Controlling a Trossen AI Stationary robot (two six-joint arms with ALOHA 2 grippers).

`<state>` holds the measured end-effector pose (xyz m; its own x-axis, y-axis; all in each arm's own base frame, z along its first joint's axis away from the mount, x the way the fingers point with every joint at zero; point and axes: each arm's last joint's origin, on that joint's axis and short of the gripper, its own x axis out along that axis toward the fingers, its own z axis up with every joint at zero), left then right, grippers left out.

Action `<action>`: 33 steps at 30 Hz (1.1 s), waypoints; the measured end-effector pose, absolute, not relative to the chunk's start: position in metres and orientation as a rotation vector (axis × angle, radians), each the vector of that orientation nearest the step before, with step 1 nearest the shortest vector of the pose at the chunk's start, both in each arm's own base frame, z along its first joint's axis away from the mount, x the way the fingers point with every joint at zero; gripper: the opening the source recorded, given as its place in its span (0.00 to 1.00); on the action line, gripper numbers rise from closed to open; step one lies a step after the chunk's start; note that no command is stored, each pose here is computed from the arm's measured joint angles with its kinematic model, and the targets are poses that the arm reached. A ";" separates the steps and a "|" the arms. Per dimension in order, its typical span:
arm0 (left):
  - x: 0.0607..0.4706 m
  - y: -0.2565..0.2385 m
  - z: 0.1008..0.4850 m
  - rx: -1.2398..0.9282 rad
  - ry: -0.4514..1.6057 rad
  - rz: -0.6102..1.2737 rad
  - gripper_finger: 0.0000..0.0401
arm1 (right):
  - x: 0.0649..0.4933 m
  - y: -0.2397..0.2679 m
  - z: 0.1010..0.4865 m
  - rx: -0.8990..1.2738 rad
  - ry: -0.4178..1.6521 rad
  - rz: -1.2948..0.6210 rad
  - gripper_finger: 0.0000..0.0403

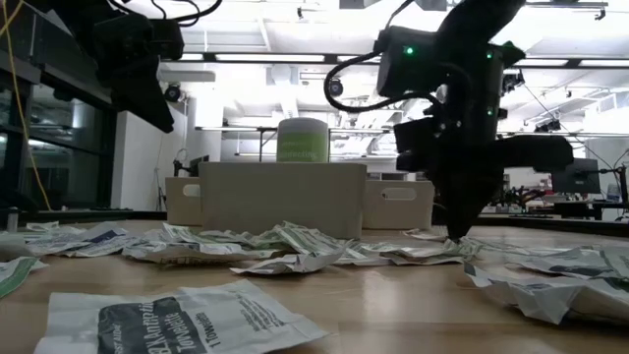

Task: Pick & Place First Aid Supplies
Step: Put the bandage pack into the left bin

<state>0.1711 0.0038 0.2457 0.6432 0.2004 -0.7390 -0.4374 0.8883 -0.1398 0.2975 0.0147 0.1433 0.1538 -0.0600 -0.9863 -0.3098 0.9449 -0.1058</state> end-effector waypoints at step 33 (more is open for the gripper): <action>0.200 -0.003 0.289 -0.293 0.312 0.037 0.33 | 0.370 0.022 0.347 -0.266 0.834 0.173 0.00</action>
